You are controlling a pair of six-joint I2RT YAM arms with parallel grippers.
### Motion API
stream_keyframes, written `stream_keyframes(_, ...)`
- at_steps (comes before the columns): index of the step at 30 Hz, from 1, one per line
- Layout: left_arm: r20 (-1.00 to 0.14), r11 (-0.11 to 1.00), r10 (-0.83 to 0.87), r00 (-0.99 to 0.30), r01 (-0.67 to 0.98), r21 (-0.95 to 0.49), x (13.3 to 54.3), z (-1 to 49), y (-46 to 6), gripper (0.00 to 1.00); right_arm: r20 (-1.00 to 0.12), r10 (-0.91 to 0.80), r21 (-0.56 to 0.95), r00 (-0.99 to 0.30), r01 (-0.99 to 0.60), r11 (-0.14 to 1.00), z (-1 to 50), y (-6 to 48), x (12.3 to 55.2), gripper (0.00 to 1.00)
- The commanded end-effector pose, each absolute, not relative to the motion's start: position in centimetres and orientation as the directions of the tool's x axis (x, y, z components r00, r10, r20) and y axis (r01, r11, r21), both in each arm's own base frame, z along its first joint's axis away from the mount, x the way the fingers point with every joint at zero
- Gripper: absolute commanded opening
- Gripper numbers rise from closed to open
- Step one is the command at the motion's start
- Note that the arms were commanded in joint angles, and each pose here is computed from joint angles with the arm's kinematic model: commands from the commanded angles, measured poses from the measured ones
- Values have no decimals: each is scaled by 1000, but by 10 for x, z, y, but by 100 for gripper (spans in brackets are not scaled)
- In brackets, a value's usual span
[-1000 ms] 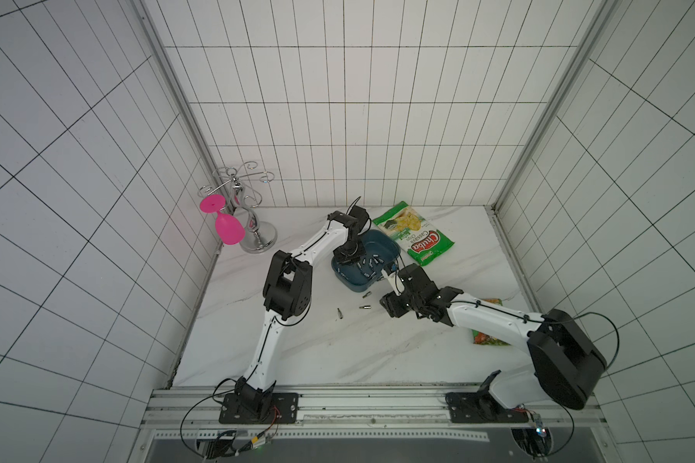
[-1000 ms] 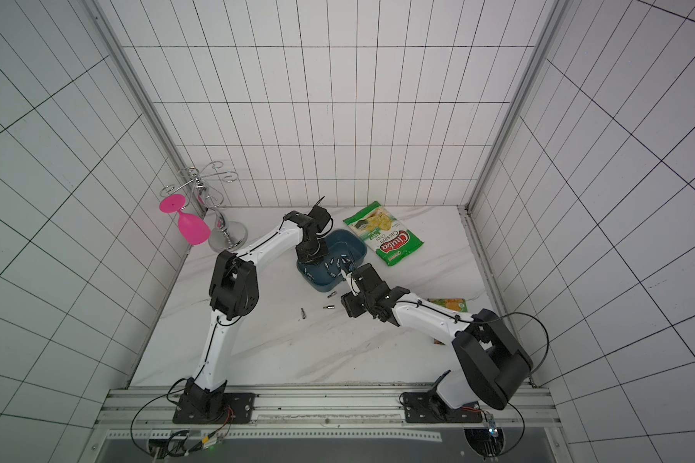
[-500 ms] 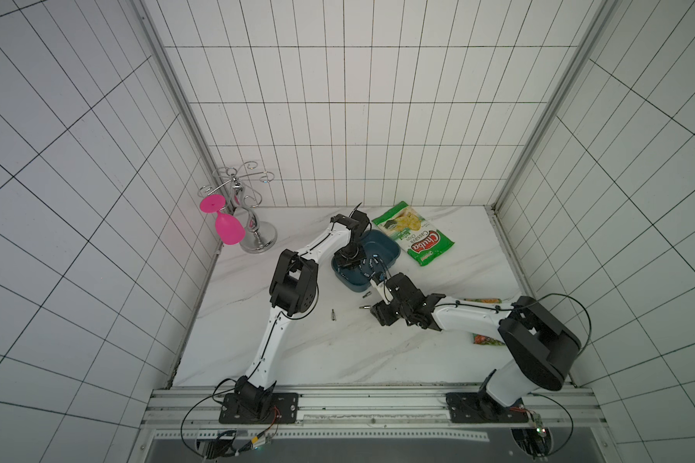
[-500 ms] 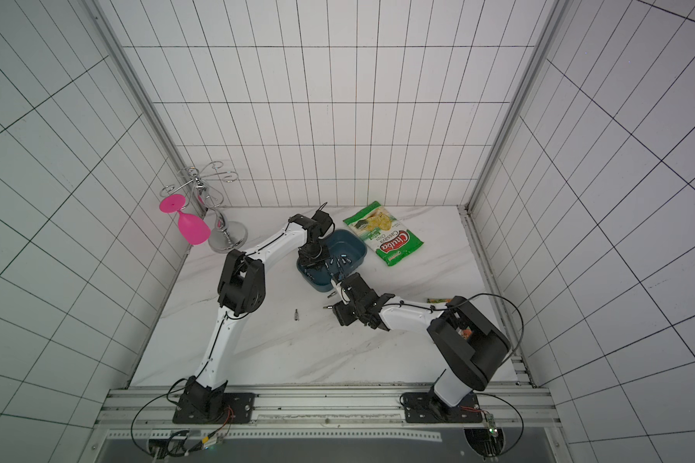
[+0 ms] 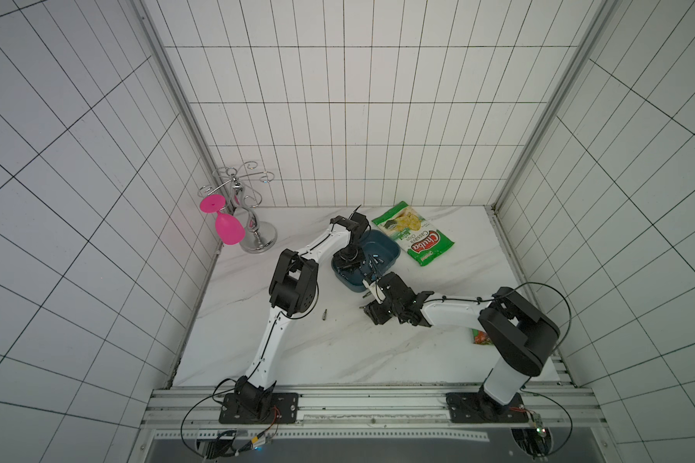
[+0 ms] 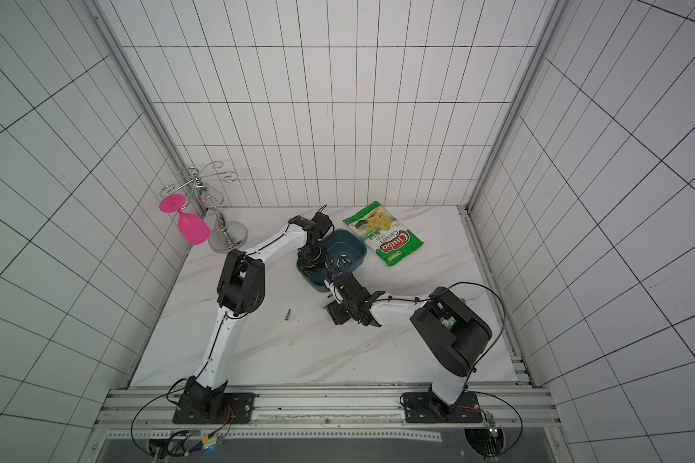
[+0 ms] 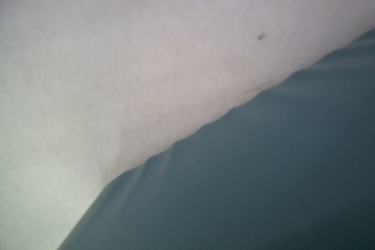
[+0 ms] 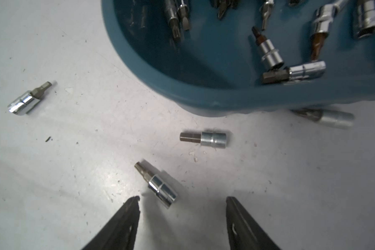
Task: Put the bit on the desktop into the storage box
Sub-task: Place the screwdriver bit in the storage box.
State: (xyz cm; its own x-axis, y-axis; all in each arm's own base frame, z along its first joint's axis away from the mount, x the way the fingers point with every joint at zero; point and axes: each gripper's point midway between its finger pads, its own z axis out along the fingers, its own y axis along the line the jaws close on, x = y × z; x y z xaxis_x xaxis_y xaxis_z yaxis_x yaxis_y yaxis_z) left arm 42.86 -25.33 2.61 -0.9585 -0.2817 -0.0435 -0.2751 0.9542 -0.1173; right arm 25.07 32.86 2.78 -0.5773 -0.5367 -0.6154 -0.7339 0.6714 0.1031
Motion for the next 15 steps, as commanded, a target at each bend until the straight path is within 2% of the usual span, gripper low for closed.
stream_keyframes(1, -78, 956, -272, -959, -260, -138, 429, 46, -255, 21, -617, -553, 110, -560, -757, 644, 28, 340, 250, 66)
stream_keyframes(7, -163, 947, -289, -943, -257, -194, 436, 95, -251, 28, -601, -570, 123, -560, -770, 626, 24, 345, 246, 63)
stream_keyframes(15, -227, 932, -334, -915, -284, -226, 431, 150, -219, 29, -564, -593, 156, -574, -780, 607, 16, 346, 238, 53)
